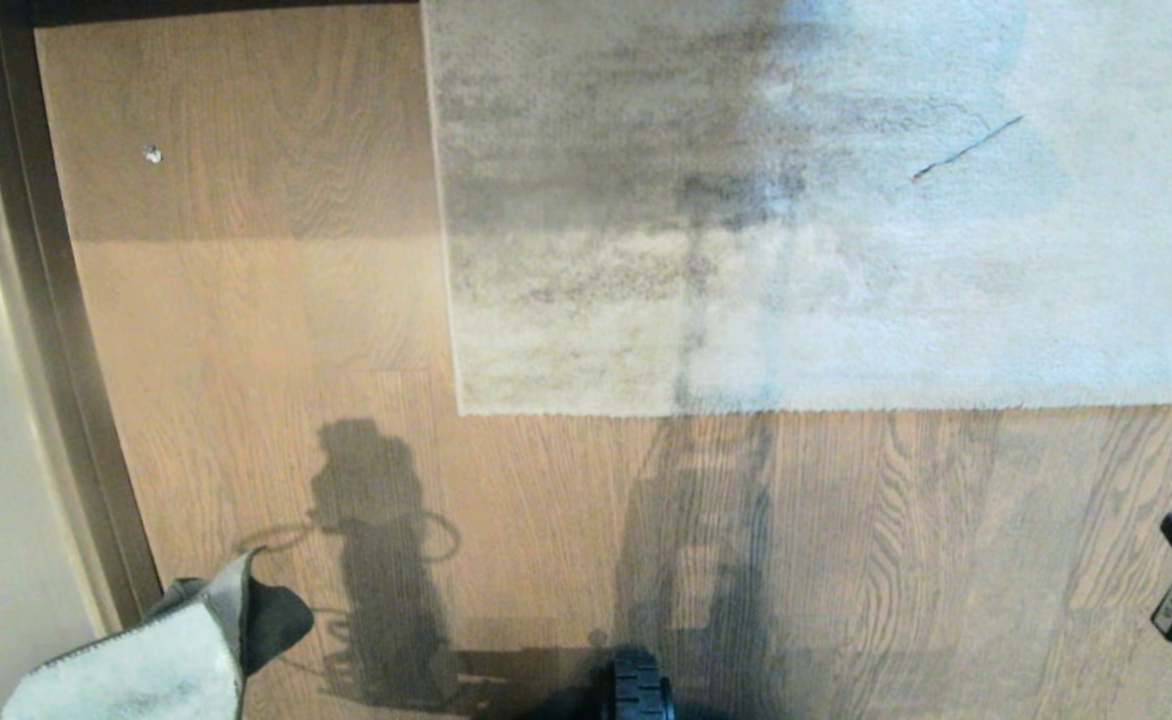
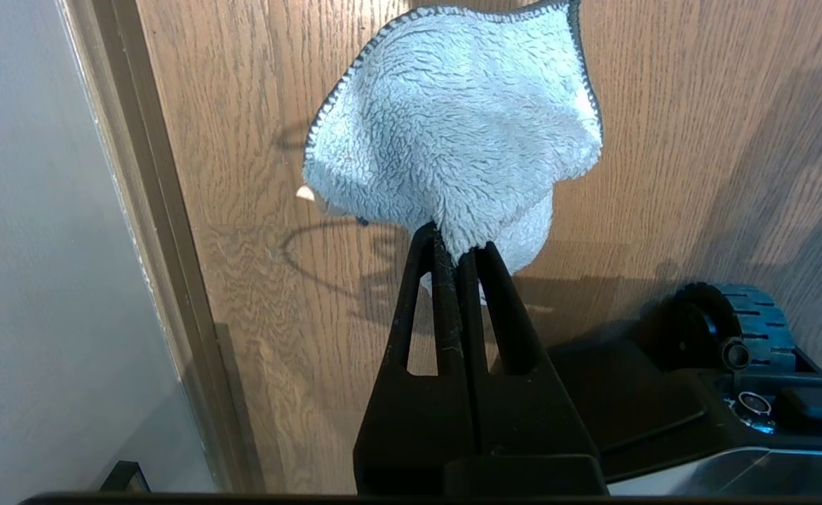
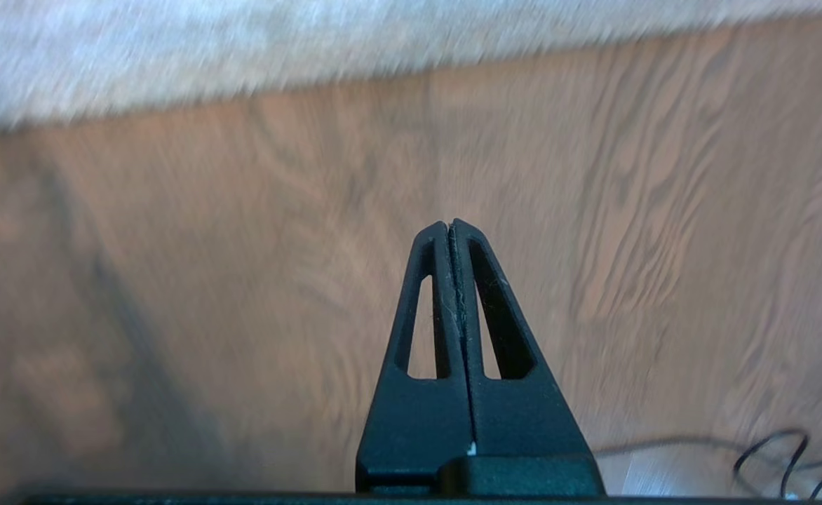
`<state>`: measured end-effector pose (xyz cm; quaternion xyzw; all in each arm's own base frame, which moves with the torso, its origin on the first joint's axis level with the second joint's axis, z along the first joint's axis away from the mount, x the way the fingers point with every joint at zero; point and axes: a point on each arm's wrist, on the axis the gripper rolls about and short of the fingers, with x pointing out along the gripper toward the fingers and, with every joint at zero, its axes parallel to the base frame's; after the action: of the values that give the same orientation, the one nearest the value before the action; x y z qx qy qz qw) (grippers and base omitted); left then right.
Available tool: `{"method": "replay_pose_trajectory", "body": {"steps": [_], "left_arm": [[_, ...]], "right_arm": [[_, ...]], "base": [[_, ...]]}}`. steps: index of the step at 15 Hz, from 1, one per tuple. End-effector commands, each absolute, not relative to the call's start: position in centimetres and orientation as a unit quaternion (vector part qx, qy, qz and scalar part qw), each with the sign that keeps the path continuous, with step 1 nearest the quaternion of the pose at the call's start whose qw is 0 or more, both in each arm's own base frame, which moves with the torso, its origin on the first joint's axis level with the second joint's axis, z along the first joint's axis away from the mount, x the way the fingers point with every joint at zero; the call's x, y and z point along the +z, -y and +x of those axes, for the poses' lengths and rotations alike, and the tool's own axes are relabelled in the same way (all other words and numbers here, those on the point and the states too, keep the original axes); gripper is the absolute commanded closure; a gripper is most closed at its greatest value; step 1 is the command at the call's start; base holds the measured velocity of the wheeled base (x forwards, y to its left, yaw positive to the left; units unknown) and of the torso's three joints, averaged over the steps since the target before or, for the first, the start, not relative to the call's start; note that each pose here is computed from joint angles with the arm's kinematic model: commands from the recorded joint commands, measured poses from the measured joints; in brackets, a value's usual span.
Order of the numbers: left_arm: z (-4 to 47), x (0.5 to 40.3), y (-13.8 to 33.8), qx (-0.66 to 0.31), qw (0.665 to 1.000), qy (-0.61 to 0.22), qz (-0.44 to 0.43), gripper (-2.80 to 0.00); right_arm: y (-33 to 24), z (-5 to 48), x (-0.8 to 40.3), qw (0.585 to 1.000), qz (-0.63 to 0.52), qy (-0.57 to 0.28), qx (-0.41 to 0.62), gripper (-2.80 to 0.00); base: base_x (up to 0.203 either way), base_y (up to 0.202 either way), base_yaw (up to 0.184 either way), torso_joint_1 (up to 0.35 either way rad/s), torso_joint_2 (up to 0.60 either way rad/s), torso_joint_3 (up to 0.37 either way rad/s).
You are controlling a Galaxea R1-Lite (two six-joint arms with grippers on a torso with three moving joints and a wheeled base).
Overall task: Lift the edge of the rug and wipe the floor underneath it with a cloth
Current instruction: Put down the rag
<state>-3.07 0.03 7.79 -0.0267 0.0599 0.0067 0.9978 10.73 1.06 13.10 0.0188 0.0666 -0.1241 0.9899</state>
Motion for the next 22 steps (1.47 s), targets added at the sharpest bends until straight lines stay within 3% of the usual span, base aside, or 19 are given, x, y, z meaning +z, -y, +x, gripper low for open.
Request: {"method": "replay_pose_trajectory", "body": {"steps": [1, 9, 13, 22], "left_arm": [[-3.1, 7.8, 0.0, 0.007, 0.998, -0.060, -0.027, 0.00], [-3.1, 7.8, 0.0, 0.007, 0.998, -0.060, -0.027, 0.00], [-3.1, 7.8, 0.0, 0.007, 0.998, -0.060, -0.027, 0.00], [-3.1, 7.8, 0.0, 0.007, 0.998, -0.060, -0.027, 0.00]], "right_arm": [[-0.4, 8.6, 13.0, 0.990, 0.025, -0.072, -0.120, 0.00], [0.1, 1.0, 9.6, 0.995, -0.005, -0.090, -0.048, 0.00], [0.0, -0.1, 7.9, 0.989, -0.037, -0.141, -0.030, 0.00], [0.0, -2.3, 7.6, 1.000, -0.029, 0.001, 0.002, 0.00]], "base": [[0.000, 0.000, 0.000, 0.000, 0.00, 0.000], [0.000, 0.000, 0.000, 0.000, 0.00, 0.000], [0.000, 0.000, 0.000, 0.000, 0.00, 0.000], [0.000, 0.000, 0.000, 0.000, 0.00, 0.000]]}}
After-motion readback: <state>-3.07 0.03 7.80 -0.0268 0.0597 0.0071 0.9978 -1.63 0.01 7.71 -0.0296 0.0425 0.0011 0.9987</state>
